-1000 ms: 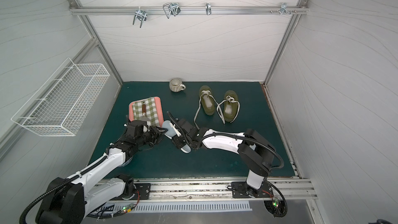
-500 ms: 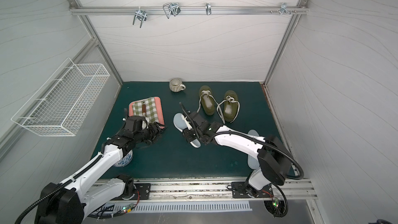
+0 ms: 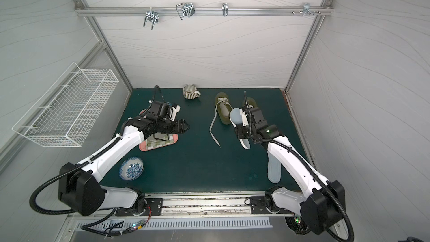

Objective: Insert the insole into the shoe
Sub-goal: Pick up the insole from the center of the board, then move the shoe to the center of the board.

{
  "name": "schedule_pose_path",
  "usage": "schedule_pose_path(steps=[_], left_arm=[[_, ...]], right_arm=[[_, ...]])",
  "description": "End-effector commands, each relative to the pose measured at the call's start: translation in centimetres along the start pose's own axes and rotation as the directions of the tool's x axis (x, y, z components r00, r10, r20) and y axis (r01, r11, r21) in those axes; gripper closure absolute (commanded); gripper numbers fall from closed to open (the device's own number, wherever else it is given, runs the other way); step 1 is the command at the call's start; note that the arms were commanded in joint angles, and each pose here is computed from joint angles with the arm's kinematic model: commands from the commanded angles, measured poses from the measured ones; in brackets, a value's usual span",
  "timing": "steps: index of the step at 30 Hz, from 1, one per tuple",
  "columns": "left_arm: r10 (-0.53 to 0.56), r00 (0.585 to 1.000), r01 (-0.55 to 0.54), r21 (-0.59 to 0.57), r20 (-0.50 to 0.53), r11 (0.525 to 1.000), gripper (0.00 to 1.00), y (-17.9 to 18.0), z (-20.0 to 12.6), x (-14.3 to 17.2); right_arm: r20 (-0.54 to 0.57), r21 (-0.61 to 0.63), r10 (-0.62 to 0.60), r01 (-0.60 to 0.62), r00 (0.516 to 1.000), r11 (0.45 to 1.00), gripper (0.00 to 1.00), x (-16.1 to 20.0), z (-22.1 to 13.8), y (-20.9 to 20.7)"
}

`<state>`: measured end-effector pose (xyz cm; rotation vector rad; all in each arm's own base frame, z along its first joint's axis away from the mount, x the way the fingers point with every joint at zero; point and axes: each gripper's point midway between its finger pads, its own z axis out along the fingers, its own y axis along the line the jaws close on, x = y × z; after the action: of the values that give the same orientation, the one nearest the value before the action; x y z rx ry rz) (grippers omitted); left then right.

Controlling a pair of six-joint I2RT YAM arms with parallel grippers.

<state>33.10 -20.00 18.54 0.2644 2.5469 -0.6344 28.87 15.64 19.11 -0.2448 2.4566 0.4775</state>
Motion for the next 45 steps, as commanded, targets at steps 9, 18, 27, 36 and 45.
schedule_pose_path(steps=[9, 18, 27, 36, 45], left_arm=[[0.133, 0.99, -0.139, -0.148, -0.05, 0.979, 0.33, -1.7, 11.2, -9.8], [0.028, 0.996, -0.026, -0.028, 0.089, 0.999, 0.33, -5.1, 17.5, -15.6], [-0.046, 0.99, 0.05, -0.025, 0.135, 0.998, 0.43, -4.4, 22.3, -17.1], [-0.122, 0.972, 0.119, 0.028, 0.198, 0.992, 0.57, -4.4, 24.7, -18.4], [-0.126, 0.97, 0.139, -0.048, 0.206, 0.989, 1.0, -3.2, 22.9, -18.0]], right_arm=[[-0.046, -0.043, 0.079, -0.081, 0.996, 0.996, 0.59, 0.1, -1.3, -2.6], [-0.051, -0.072, 0.13, -0.134, 0.99, 0.988, 0.59, 0.0, -1.4, -3.4], [-0.055, -0.109, 0.147, -0.152, 0.988, 0.982, 0.59, -0.2, -1.6, -3.1], [-0.064, -0.112, 0.148, -0.154, 0.987, 0.982, 0.59, -0.2, -1.8, -3.5], [-0.061, -0.118, 0.161, -0.167, 0.985, 0.979, 0.62, -0.3, -1.9, -3.6]])
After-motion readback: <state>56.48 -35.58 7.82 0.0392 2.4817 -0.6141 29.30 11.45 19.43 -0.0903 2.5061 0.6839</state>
